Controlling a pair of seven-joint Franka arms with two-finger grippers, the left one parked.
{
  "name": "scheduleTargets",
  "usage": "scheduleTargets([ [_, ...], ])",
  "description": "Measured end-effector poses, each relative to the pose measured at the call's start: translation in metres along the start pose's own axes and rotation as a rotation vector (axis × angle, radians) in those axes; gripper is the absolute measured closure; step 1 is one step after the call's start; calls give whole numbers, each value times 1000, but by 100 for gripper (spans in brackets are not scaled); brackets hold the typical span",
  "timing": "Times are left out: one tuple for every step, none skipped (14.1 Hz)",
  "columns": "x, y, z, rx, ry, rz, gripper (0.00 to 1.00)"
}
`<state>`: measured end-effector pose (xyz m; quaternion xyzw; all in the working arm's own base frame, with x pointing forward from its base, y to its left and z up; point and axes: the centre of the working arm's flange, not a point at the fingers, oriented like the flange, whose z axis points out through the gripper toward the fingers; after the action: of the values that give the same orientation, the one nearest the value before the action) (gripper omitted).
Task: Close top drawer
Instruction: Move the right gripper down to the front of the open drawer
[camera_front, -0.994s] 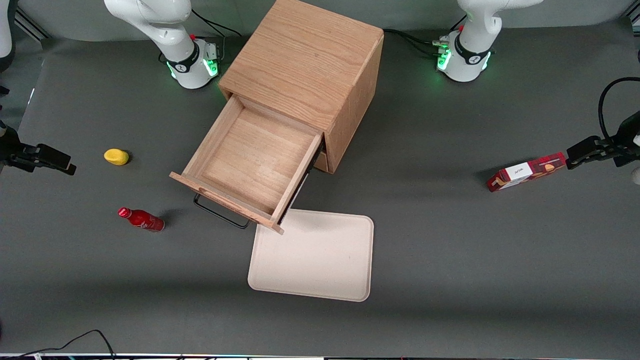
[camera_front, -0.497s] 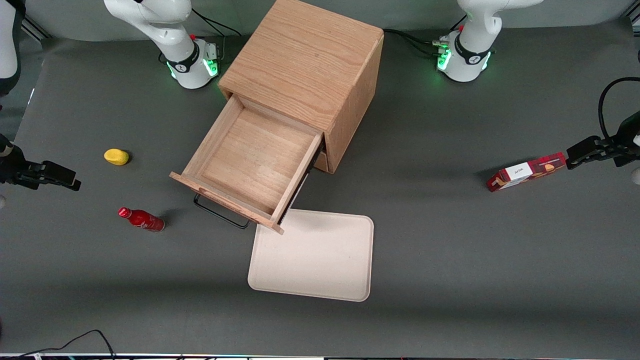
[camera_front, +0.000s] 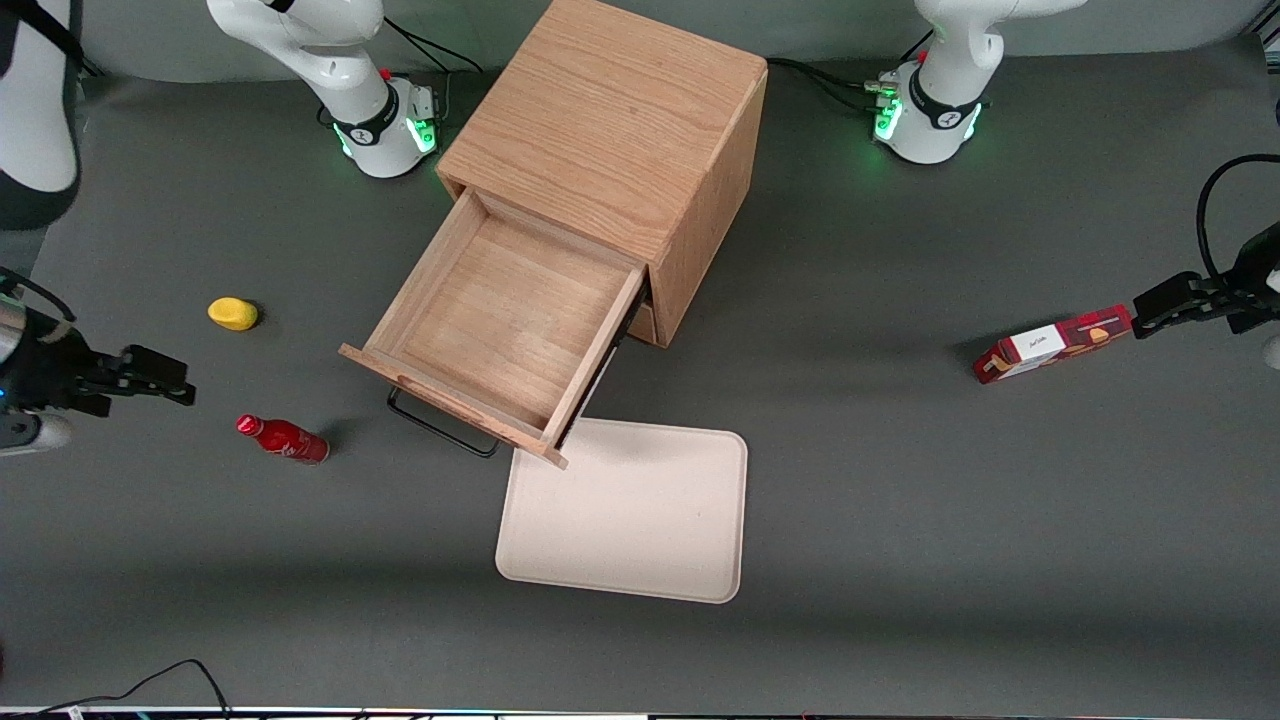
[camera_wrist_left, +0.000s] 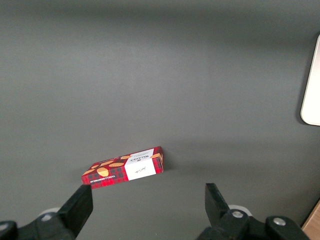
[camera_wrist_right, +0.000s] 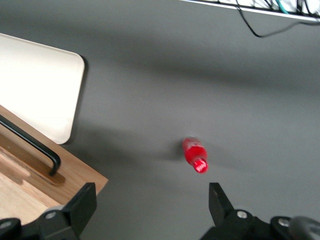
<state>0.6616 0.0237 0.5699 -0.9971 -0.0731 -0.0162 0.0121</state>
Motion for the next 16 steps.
scheduleTargets([
  [6, -6, 4, 5, 1, -13, 0],
  [13, -13, 9, 12, 2, -27, 0],
  [21, -20, 16, 21, 7, -44, 0],
  [29, -28, 23, 31, 15, -67, 0],
  [36, -36, 32, 42, 22, -99, 0],
  [42, -43, 42, 53, 25, -131, 0],
  [47, -51, 51, 65, 25, -161, 0],
  [52, -61, 61, 79, 25, -187, 0],
  [55, -71, 70, 94, 18, -207, 0],
  [57, -81, 78, 108, 10, -225, 0],
  [58, -91, 85, 124, 1, -247, 0],
  [59, -98, 91, 139, -5, -279, 0],
  [59, -104, 97, 155, -11, -315, 0],
  [60, -107, 101, 177, -14, -347, 0],
  [60, -109, 105, 201, -15, -375, 0],
  [60, -111, 107, 219, -17, -395, 0],
])
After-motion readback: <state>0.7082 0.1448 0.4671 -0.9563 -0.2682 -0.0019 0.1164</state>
